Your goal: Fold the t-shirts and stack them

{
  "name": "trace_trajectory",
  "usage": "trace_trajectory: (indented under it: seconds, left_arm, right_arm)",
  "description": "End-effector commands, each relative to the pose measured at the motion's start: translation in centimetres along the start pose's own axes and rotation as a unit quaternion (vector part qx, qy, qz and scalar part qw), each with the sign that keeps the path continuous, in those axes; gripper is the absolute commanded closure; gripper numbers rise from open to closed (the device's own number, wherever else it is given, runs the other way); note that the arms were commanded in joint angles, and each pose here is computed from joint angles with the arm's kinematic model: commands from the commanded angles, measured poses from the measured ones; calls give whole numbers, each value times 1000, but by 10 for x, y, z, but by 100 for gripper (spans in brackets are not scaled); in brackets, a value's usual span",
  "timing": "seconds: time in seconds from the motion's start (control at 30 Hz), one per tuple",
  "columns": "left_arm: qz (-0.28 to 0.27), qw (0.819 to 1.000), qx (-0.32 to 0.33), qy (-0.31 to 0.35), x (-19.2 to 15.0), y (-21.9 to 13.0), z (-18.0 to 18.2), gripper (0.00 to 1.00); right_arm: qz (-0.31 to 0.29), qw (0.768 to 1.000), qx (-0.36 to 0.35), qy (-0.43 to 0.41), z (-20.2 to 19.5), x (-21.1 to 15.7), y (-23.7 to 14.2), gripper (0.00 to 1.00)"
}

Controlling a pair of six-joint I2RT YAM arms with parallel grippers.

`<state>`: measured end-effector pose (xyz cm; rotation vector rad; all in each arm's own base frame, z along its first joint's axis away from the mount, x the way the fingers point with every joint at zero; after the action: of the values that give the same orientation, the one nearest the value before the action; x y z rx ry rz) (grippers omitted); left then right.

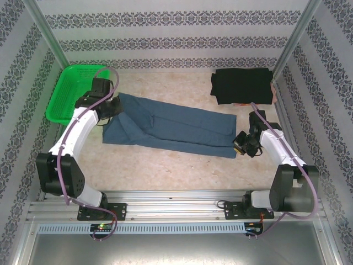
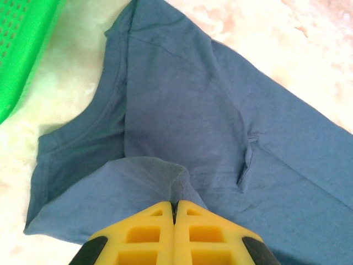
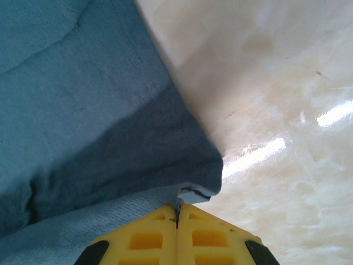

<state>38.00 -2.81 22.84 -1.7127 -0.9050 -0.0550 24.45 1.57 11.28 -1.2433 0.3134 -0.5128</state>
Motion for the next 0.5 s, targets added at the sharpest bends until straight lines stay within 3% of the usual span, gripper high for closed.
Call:
trace_trajectory:
  seconds: [0.0, 0.47]
  left_arm:
    - [-14, 999, -28, 37, 17, -1, -18, 100]
    - [9, 996, -30, 87, 35, 40, -40, 100]
  right_arm:
    - [0, 1000, -1, -5, -4, 3, 2, 100]
    - [16, 1000, -10, -7, -10, 6, 15, 100]
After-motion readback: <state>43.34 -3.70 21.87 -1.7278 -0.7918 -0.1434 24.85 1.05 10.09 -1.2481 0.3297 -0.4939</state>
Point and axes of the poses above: each hand's point on the last joint's axis, 136 mm out from that joint toward the fingers, its own y axis out along the fingers, its own z axis along the line the jaws close on, x = y × z, the point moved 4 cm from there along -y, back along the fingers, and after that the axes turned 11 degrees about -y, right-handed, at the moved point
